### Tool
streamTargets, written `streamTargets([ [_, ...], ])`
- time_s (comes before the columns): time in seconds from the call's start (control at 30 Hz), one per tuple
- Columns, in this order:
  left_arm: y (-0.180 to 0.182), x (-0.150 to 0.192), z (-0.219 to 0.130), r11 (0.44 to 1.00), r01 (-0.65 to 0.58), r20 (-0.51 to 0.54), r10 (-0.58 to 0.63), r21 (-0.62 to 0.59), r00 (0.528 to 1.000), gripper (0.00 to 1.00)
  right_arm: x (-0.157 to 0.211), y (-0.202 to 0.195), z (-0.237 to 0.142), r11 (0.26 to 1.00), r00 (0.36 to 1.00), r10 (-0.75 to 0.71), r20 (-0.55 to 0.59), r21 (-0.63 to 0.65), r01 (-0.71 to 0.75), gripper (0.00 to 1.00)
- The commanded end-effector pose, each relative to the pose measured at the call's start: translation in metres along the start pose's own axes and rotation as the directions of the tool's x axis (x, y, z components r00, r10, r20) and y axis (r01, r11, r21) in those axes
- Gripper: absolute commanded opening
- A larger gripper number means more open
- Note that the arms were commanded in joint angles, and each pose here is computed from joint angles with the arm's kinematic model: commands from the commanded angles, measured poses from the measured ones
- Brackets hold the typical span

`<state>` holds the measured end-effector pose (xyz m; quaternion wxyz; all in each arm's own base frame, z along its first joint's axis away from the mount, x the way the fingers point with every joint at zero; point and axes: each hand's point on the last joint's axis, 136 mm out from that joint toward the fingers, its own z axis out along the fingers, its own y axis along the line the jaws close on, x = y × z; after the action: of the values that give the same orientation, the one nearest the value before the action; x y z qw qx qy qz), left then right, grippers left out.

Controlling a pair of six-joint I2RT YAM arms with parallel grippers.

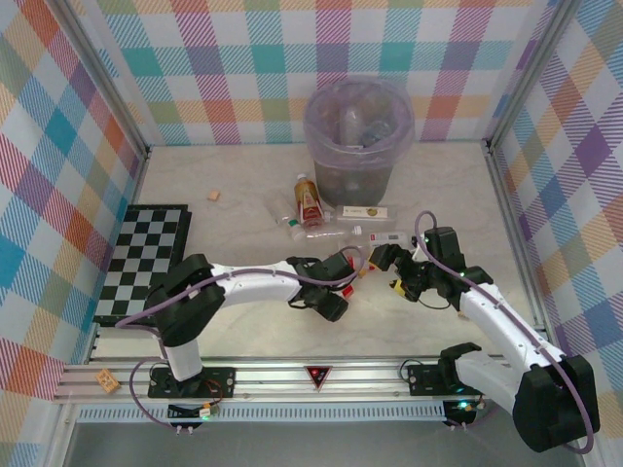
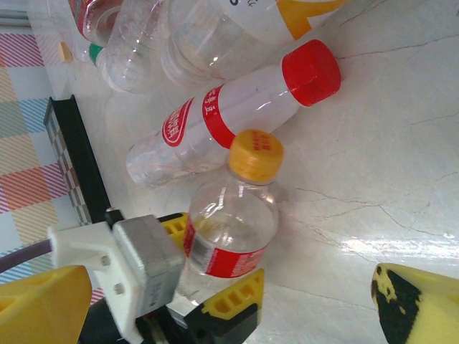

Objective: Put the plastic bottles in the bin

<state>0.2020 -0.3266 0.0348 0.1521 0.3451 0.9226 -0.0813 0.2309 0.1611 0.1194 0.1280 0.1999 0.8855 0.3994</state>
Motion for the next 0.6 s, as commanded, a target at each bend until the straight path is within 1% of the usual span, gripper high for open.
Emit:
streamTargets([
  [0.0, 0.01, -0.015, -0.029, 0.998, 0.05, 0.096, -0.046, -0.035, 0.994, 0.56, -0.001, 0.02, -0.002, 0.997, 0.999, -0.05, -0.015, -0.057, 0.05, 1.0],
  [0.07, 0.016, -0.019, -0.042, 0.996, 0.09, 0.137, -0.086, -0.024, 0.987, 0.55, 0.001, 0.034, -0.001, 0.99, 0.993, -0.109, -0.036, -0.092, 0.106, 1.0],
  [0.13, 0.019, -0.025, -0.057, 0.993, 0.12, 0.189, -0.12, 0.012, 0.975, 0.55, 0.004, 0.054, -0.001, 0.973, 0.981, -0.188, -0.052, -0.148, 0.179, 0.99],
  [0.2, 0.02, -0.031, -0.075, 0.985, 0.149, 0.244, -0.166, 0.088, 0.955, 0.55, 0.006, 0.077, -0.004, 0.941, 0.957, -0.288, -0.039, -0.199, 0.275, 0.99],
  [0.3, 0.021, -0.038, -0.096, 0.961, 0.177, 0.309, -0.238, 0.212, 0.921, 0.55, 0.006, 0.106, -0.007, 0.893, 0.922, -0.388, -0.014, -0.253, 0.372, 0.97],
  [0.4, 0.02, -0.047, -0.118, 0.934, 0.182, 0.365, -0.292, 0.307, 0.884, 0.55, 0.009, 0.136, -0.006, 0.841, 0.895, -0.446, -0.015, -0.349, 0.413, 0.96],
  [0.57, 0.014, -0.056, -0.148, 0.902, 0.145, 0.425, -0.327, 0.407, 0.844, 0.56, 0.024, 0.178, -0.004, 0.738, 0.831, -0.556, -0.028, -0.476, 0.478, 0.94],
])
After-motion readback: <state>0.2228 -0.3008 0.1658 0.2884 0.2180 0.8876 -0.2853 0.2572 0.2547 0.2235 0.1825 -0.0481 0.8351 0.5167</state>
